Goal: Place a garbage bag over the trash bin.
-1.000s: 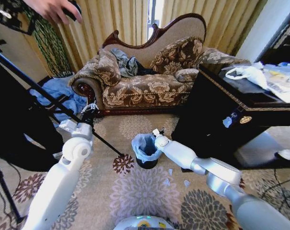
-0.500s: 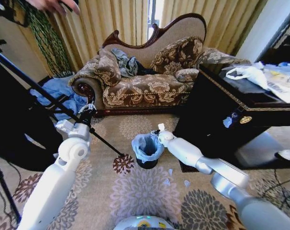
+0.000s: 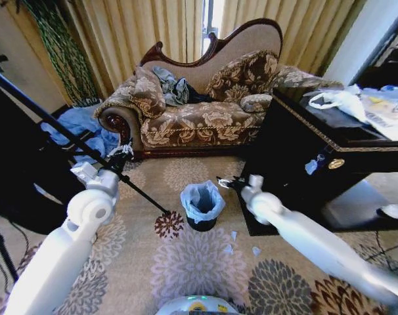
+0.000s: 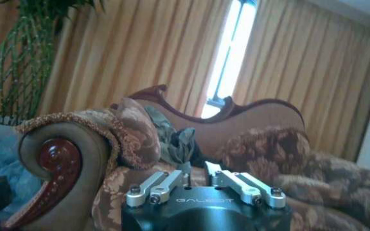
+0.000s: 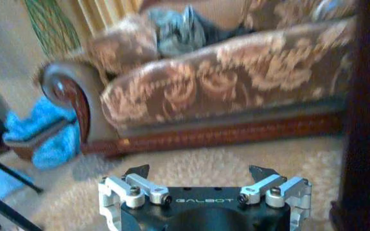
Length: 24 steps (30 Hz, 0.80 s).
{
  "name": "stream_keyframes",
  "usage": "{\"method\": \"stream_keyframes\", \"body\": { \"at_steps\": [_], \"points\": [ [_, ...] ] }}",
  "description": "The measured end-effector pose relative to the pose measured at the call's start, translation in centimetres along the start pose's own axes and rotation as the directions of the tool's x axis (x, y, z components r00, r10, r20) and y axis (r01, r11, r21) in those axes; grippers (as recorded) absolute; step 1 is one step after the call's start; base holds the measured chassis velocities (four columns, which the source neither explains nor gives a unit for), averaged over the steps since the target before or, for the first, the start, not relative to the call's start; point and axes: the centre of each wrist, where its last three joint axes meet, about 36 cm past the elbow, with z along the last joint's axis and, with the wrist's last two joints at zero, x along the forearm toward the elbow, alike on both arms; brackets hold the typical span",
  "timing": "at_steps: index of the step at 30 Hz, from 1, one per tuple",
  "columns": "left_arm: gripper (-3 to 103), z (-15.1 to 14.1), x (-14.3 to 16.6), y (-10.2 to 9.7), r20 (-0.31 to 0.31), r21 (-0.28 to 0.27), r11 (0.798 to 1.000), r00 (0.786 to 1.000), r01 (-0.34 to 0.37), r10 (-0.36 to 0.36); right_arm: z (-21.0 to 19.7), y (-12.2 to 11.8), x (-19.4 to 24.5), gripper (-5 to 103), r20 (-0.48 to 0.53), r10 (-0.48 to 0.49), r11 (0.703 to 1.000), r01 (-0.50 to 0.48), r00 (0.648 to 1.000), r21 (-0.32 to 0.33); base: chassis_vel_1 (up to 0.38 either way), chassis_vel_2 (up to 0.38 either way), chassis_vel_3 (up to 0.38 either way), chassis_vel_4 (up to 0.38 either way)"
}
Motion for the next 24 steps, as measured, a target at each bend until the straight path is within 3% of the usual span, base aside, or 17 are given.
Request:
{"method": "stream_keyframes", "body": {
  "at_steps": [2, 4, 5, 6, 7, 9, 11, 12, 14, 15, 16, 17, 18, 20, 23, 24],
  "points": [
    [28, -0.4, 1.8, 0.0, -0.027, -0.037, 0.999, 1.0, -0.013, 0.012, 0.8, 0.3, 3.3, 100, 0.036, 0.023, 0.999, -0.024, 0.999, 0.031, 0.0, 0.0, 0.0, 0.0],
    [28, -0.6, 2.6, 0.0, -0.036, -0.053, 0.998, 0.999, -0.017, 0.015, 0.8, 0.3, 4.4, 100, 0.058, 0.037, 0.998, -0.04, 0.998, 0.052, 0.0, 0.0, 0.0, 0.0],
    [39, -1.3, 4.9, 0.1, -0.053, -0.09, 0.996, 0.999, -0.014, 0.009, 1.0, 0.3, 6.8, 100, 0.098, 0.056, 0.993, -0.065, 0.994, 0.094, 0.0, 0.0, 0.0, 0.0],
    [39, -1.3, 4.9, 0.1, -0.053, -0.09, 0.996, 0.999, -0.014, 0.009, 1.0, 0.3, 6.8, 100, 0.098, 0.056, 0.993, -0.065, 0.994, 0.094, 0.0, 0.0, 0.0, 0.0],
    [39, -1.7, 6.2, 0.2, -0.059, -0.112, 0.994, 0.998, -0.002, -0.004, 1.2, 0.4, 7.8, 100, 0.115, 0.06, 0.992, -0.072, 0.992, 0.103, 0.0, 0.0, 0.0, 0.0],
    [49, -2.2, 9.8, 0.6, -0.075, -0.168, 0.984, 0.995, 0.058, -0.071, 1.2, 0.9, 9.8, 100, 0.167, 0.054, 0.991, -0.074, 0.984, 0.116, 0.0, 0.0, 0.0, 0.0],
    [49, -2.1, 10.3, 0.8, -0.081, -0.175, 0.982, 0.993, 0.073, -0.088, 1.3, 1.0, 10.3, 100, 0.18, 0.05, 0.99, -0.072, 0.982, 0.118, 0.0, 0.0, 0.0, 0.0],
    [55, -2.1, 11.0, 1.1, -0.092, -0.184, 0.978, 0.989, 0.1, -0.118, 1.4, 1.1, 10.7, 100, 0.191, 0.047, 0.99, -0.071, 0.98, 0.123, 0.0, 0.0, 0.0, 0.0],
    [71, -1.4, 13.4, 2.1, -0.145, -0.2, 0.962, 0.965, 0.186, -0.217, 1.8, 2.1, 13.6, 100, 0.253, 0.064, 0.983, -0.104, 0.965, 0.15, 0.0, 0.0, 0.0, 0.0],
    [71, -1.4, 13.4, 2.1, -0.145, -0.2, 0.962, 0.965, 0.186, -0.217, 1.8, 2.1, 13.6, 100, 0.253, 0.064, 0.983, -0.104, 0.965, 0.15, 0.0, 0.0, 0.0, 0.0],
    [71, -0.9, 15.0, 2.8, -0.17, -0.194, 0.946, 0.941, 0.259, -0.293, 3.1, 3.5, 16.2, 100, 0.262, 0.115, 0.979, -0.155, 0.958, 0.135, 0.0, 0.0, 0.0, 0.0],
    [87, 1.1, 17.8, 3.0, -0.183, -0.202, 0.917, 0.907, 0.344, -0.381, 6.1, 6.0, 19.7, 100, 0.219, 0.26, 0.954, -0.285, 0.94, 0.094, 0.0, 0.0, 0.0, 0.0],
    [92, 1.9, 18.3, 2.6, -0.176, -0.244, 0.914, 0.912, 0.324, -0.37, 6.8, 6.6, 20.0, 100, 0.205, 0.291, 0.945, -0.314, 0.934, 0.09, 0.0, 0.0, 0.0, 0.0],
    [92, 2.7, 18.6, 2.3, -0.181, -0.27, 0.916, 0.919, 0.295, -0.349, 7.3, 7.1, 20.1, 100, 0.195, 0.317, 0.938, -0.338, 0.928, 0.083, 0.0, 0.0, 0.0, 0.0],
    [98, 4.3, 18.5, 1.0, -0.183, -0.231, 0.945, 0.943, 0.234, -0.278, 8.1, 8.2, 20.0, 100, 0.223, 0.355, 0.923, -0.378, 0.908, 0.072, 0.0, 0.0, 0.0, 0.0],
    [98, 4.3, 18.5, 1.0, -0.183, -0.231, 0.945, 0.943, 0.234, -0.278, 8.1, 8.2, 20.0, 100, 0.223, 0.355, 0.923, -0.378, 0.908, 0.072, 0.0, 0.0, 0.0, 0.0]
  ]
}}
